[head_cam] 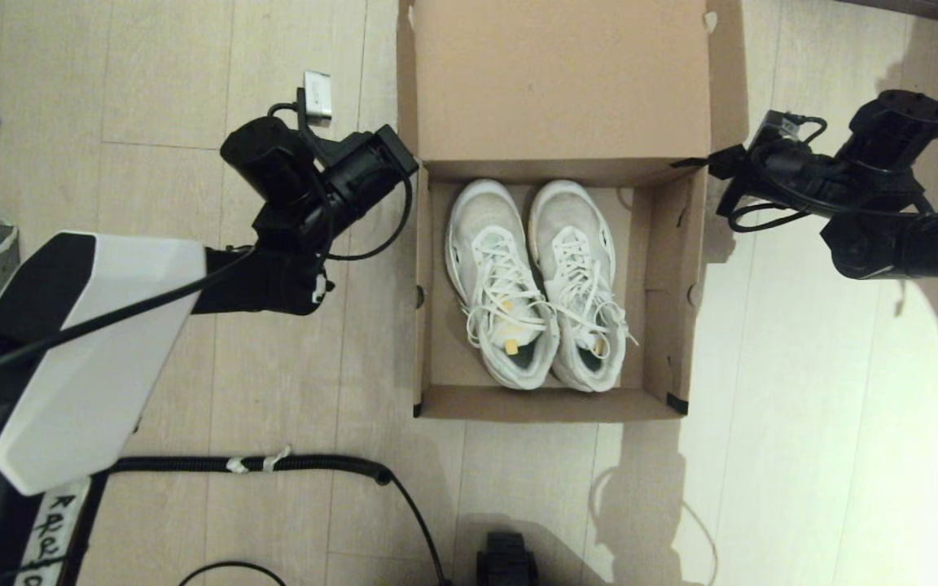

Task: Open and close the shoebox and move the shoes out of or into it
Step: Close the shoe box

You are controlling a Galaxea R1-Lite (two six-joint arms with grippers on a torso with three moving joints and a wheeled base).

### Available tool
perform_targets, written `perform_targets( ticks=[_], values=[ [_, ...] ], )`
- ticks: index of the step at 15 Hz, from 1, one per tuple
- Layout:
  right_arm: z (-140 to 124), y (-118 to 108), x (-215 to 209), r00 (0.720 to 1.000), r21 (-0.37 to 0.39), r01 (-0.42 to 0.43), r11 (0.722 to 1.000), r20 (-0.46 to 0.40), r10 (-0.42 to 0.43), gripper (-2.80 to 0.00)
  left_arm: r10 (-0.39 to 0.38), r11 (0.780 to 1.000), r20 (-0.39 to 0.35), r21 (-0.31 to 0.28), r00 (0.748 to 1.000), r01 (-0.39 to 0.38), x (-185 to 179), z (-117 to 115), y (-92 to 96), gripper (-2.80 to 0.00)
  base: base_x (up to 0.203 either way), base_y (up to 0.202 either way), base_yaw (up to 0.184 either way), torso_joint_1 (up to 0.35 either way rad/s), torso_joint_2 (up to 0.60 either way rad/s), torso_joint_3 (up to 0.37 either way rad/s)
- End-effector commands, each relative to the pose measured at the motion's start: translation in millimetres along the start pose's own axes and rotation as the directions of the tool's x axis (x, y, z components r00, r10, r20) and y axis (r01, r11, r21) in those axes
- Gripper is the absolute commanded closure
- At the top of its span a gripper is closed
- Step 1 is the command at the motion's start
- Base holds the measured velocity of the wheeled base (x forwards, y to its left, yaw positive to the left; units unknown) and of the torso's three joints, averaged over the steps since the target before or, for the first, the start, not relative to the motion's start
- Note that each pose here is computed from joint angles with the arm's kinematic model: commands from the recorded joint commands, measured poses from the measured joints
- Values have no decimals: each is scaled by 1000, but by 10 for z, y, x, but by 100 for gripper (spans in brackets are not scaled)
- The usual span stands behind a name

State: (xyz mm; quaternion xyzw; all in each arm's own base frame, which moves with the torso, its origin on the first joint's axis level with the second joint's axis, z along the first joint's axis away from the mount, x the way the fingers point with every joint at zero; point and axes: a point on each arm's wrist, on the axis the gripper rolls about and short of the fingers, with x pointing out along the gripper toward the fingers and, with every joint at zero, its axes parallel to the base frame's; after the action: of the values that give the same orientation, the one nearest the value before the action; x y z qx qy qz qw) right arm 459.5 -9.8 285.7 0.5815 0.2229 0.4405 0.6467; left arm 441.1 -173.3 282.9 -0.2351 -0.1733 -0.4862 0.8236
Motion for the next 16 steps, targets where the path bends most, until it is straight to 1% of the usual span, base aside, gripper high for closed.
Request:
perform_targets(
  ticks=[1,4,6,8,11,14,16],
  values=[
    [0,-5,3,1000,7,-1,1000,-6,1,0,-26,1000,24,16,999,26,20,153,-116,0,0,0,0,0,0,0],
    [-4,7,10,1000,4,-4,1000,-5,4,0,-45,998,48,34,998,43,24,236,-176,0,0,0,0,0,0,0],
    [3,41,9,1000,-9,-10,1000,-3,10,0,-56,998,45,37,997,54,27,255,-197,0,0,0,0,0,0,0],
    [5,81,14,1000,-20,-17,1000,-4,17,0,-75,997,29,33,997,74,39,228,-210,0,0,0,0,0,0,0],
    [-7,159,23,1000,-36,-26,999,-11,26,0,-92,996,14,14,996,92,89,118,-253,0,0,0,0,0,0,0],
    [-75,386,0,999,-71,-45,996,-31,43,0,-97,995,11,13,995,97,92,120,-263,0,0,0,0,0,0,0],
    [-115,490,-6,998,-86,-54,995,-42,51,0,-106,994,6,9,994,106,106,105,-284,0,0,0,0,0,0,0]
  ],
)
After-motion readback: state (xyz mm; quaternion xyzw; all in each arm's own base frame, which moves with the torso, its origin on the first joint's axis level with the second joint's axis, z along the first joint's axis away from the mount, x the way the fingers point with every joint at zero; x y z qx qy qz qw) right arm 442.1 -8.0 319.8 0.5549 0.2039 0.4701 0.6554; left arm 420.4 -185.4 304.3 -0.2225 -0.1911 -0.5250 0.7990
